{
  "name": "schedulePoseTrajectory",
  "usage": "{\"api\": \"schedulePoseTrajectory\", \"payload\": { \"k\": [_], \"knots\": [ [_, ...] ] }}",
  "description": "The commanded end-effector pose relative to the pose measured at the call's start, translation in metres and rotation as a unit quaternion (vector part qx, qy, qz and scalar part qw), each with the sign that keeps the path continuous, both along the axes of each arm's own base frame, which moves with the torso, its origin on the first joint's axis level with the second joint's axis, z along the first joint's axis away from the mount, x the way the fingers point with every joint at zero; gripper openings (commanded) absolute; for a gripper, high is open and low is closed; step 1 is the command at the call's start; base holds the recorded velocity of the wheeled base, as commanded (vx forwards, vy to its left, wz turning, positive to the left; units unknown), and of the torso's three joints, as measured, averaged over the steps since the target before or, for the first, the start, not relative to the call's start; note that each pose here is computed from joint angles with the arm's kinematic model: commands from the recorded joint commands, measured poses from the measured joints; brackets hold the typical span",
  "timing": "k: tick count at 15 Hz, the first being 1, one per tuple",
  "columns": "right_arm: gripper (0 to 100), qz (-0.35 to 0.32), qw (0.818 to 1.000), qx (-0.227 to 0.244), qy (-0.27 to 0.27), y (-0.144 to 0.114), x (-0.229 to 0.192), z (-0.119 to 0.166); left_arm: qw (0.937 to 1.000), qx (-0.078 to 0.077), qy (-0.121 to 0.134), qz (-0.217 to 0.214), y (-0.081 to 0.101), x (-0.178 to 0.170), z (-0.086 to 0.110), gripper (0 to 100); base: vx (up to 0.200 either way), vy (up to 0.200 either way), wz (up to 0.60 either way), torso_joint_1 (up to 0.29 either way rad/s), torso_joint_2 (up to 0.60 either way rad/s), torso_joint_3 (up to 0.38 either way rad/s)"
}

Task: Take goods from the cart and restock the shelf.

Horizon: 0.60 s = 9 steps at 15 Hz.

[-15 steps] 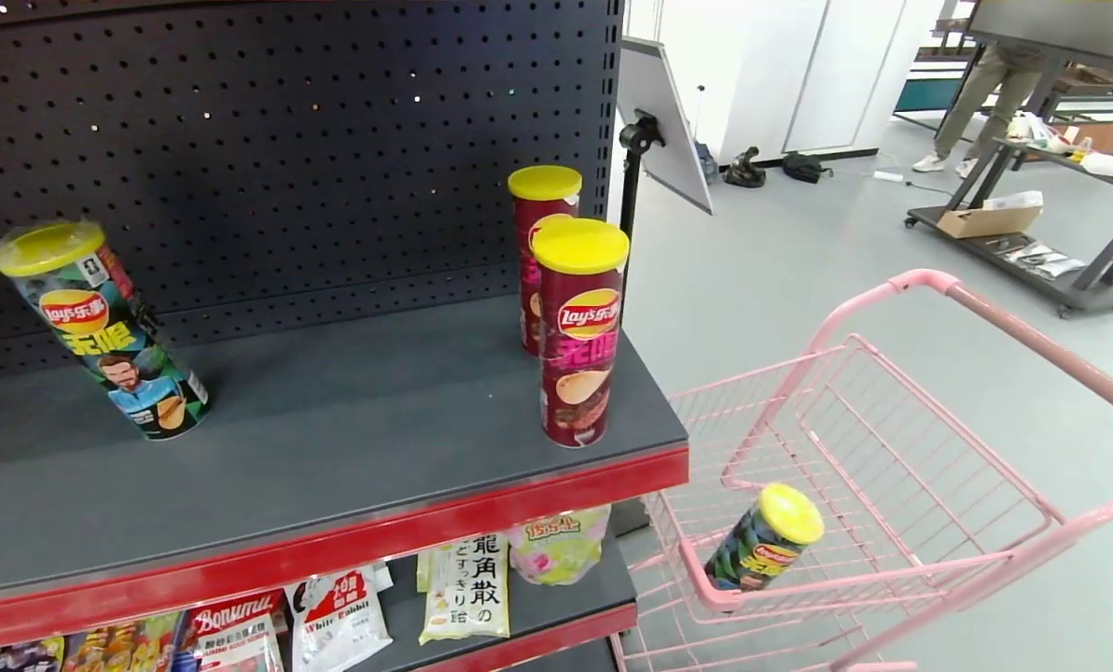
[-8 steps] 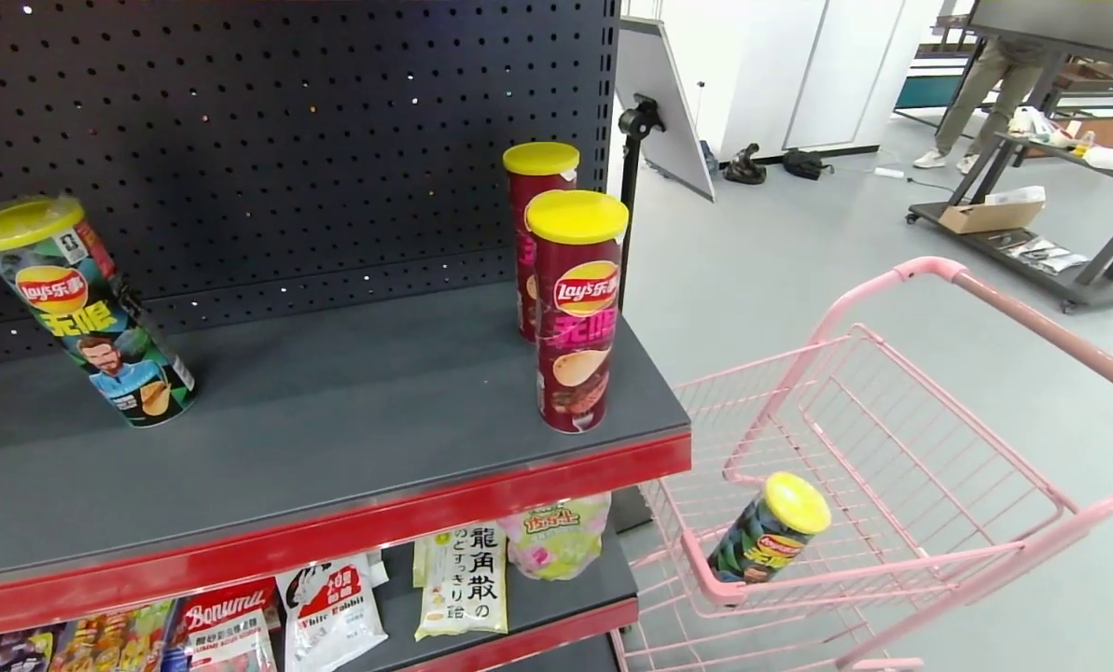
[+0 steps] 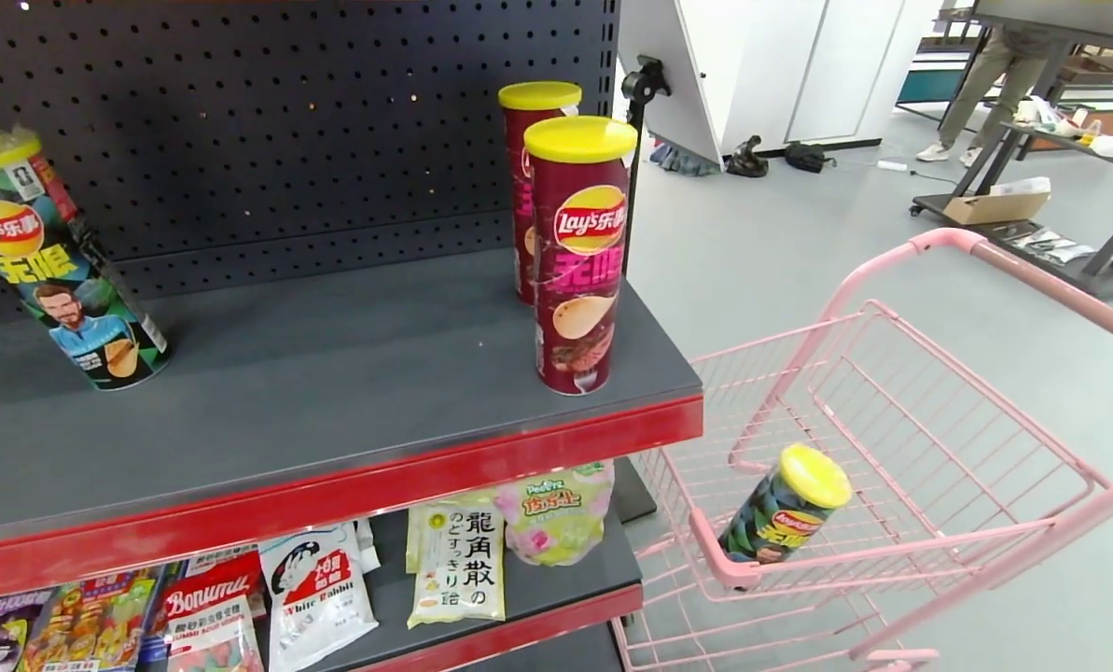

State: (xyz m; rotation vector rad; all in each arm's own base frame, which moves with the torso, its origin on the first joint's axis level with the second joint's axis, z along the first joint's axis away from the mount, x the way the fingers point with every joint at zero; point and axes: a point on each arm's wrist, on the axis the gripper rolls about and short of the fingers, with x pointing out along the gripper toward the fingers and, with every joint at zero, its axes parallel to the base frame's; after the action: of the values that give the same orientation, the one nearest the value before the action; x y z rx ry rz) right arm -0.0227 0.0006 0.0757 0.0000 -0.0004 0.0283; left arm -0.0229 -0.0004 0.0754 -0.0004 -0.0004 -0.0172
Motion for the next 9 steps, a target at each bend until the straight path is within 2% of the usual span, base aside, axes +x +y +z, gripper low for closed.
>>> {"api": "schedulePoseTrajectory", "payload": {
  "k": [1, 6, 9],
  "knots": [
    [100, 0.000, 1.000, 0.000, 0.000, 0.0000, 0.0000, 0.0000, 1.0000, -0.001, 0.001, 0.000, 0.0000, 0.0001, 0.0000, 100, 0.000, 0.000, 0.00, -0.178, 0.54, 0.349],
    [100, 0.000, 1.000, 0.000, 0.000, 0.0000, 0.0000, 0.0000, 1.0000, 0.000, 0.001, 0.000, 0.0000, 0.0001, 0.0000, 100, 0.000, 0.000, 0.00, -0.165, 0.54, 0.366],
    [100, 0.002, 1.000, -0.002, 0.001, 0.0000, 0.0001, 0.0000, 1.0000, 0.000, 0.001, 0.000, 0.0000, 0.0001, 0.0000, 100, 0.000, 0.000, 0.00, -0.072, 0.25, 0.183]
  ]
}}
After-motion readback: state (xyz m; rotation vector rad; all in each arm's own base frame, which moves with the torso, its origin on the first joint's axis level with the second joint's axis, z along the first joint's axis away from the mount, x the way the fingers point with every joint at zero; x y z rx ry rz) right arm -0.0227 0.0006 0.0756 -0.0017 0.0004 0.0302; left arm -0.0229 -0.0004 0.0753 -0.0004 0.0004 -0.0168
